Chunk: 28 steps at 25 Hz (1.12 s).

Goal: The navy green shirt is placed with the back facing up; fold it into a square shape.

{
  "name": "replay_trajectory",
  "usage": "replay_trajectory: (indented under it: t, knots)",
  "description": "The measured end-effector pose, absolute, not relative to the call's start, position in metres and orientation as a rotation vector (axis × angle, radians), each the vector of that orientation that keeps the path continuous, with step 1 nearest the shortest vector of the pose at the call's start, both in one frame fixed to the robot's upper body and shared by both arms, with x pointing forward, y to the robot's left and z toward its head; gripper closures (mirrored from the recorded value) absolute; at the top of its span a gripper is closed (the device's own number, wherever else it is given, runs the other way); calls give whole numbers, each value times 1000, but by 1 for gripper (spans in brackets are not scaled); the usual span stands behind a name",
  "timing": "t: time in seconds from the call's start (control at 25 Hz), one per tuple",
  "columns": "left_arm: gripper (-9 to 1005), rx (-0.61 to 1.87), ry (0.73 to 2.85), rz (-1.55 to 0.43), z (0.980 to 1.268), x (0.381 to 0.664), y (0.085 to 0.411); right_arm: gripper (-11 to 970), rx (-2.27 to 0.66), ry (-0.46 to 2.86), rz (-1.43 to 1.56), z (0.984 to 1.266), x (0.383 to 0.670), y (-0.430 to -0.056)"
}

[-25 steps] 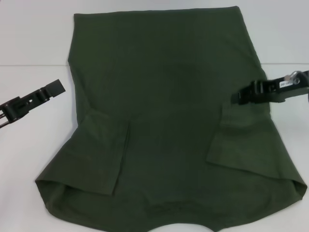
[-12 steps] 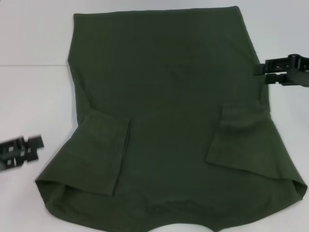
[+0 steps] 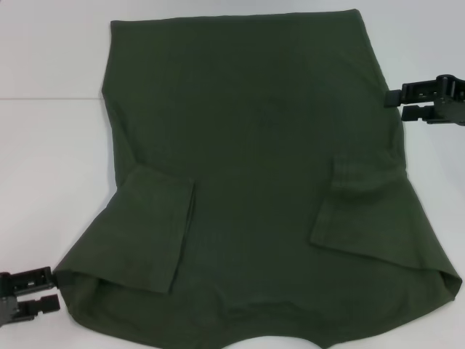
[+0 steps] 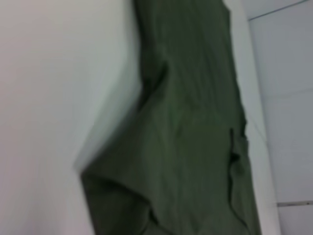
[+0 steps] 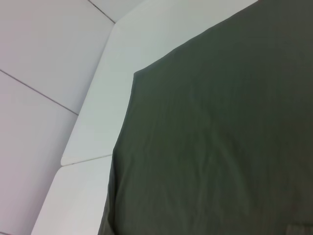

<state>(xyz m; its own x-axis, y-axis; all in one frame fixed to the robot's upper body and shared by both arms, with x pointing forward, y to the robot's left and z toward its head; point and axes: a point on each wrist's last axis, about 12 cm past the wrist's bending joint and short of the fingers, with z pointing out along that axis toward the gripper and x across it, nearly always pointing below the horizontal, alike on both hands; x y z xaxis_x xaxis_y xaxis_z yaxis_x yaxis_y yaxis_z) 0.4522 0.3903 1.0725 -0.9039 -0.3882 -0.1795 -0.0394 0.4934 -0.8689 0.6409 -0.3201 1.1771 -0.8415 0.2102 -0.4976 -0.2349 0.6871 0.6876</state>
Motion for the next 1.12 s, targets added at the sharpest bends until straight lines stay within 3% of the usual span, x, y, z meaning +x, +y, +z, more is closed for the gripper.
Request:
replay_trajectory:
  t: [1.12]
  knots:
    - [171,-551,2467,-1312,1048,460,376,337,28,2340,1057,1171,633,-333]
